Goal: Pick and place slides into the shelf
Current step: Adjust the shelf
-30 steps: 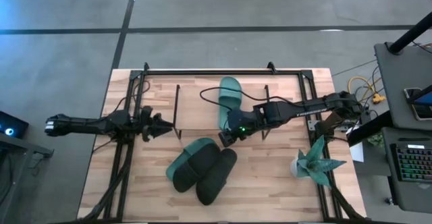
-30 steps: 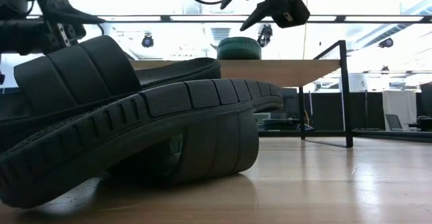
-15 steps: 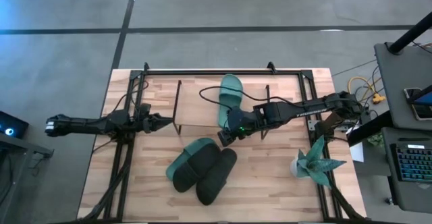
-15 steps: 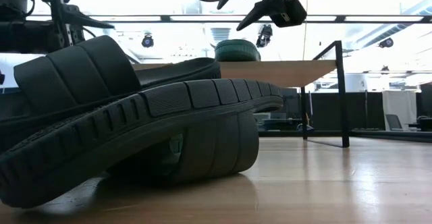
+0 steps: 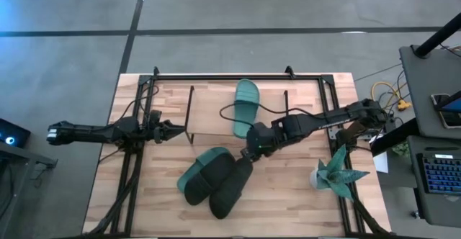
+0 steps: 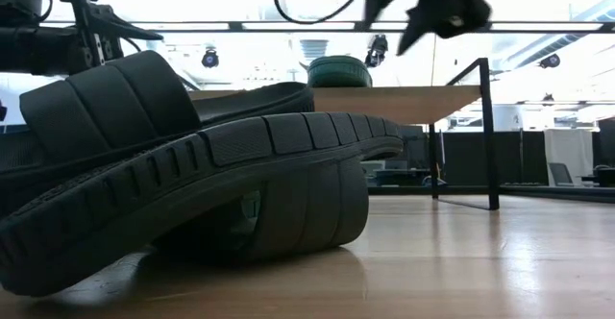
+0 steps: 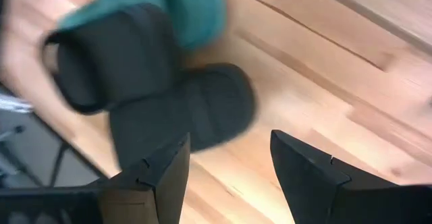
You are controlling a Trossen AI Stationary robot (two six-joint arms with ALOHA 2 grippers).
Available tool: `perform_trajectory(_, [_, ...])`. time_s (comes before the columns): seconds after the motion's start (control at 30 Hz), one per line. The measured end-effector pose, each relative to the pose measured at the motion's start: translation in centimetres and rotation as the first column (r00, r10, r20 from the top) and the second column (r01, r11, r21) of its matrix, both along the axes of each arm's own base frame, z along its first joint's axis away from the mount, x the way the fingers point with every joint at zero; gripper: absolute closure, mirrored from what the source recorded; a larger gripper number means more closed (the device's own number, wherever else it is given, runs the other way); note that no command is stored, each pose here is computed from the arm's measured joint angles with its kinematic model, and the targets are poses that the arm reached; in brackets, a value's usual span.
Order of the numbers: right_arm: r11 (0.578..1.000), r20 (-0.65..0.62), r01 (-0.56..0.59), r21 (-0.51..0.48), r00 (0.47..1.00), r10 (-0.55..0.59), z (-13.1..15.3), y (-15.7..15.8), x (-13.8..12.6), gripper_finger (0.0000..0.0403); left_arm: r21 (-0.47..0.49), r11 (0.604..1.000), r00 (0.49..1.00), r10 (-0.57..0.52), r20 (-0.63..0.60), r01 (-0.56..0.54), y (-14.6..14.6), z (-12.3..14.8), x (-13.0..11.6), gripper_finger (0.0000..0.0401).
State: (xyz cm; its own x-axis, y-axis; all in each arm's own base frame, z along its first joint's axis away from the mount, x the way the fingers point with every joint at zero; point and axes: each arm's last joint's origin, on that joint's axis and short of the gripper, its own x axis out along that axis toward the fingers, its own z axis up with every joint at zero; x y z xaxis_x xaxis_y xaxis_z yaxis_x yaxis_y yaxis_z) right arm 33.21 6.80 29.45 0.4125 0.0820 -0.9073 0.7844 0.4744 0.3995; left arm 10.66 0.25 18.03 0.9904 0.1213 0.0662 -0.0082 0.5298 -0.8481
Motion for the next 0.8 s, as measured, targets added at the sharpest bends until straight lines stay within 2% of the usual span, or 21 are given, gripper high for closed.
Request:
perform_trajectory(0.17, [0.989, -0.066, 0.109, -0.096, 0.991, -0.116, -0.3, 0.1, -0.9, 0.0204, 0.000, 1.000, 1.000, -0.006, 0.000, 0.006, 0.0, 0.0, 0.0, 0.0210])
perform_trajectory(0.33, [0.949, -0.057, 0.247, -0.197, 0.963, -0.263, -0.7, -0.4, -1.3, 0.0207, 0.021, 0.999, 0.998, -0.043, 0.035, 0.042, -0.1, 0.4, 0.0, 0.0210])
perform_trajectory(0.6, [0.937, -0.120, 0.266, -0.227, 0.947, -0.298, -2.2, -0.7, -1.9, 0.0235, 0.052, 0.984, 0.982, -0.174, 0.071, 0.170, -0.5, 0.9, -0.1, 0.0210])
perform_trajectory(0.8, [0.933, -0.129, 0.279, -0.228, 0.941, -0.313, -2.6, -0.7, -2.1, 0.0246, 0.036, 0.978, 0.978, -0.206, -0.036, 0.208, -0.6, -0.2, 0.0, 0.0210])
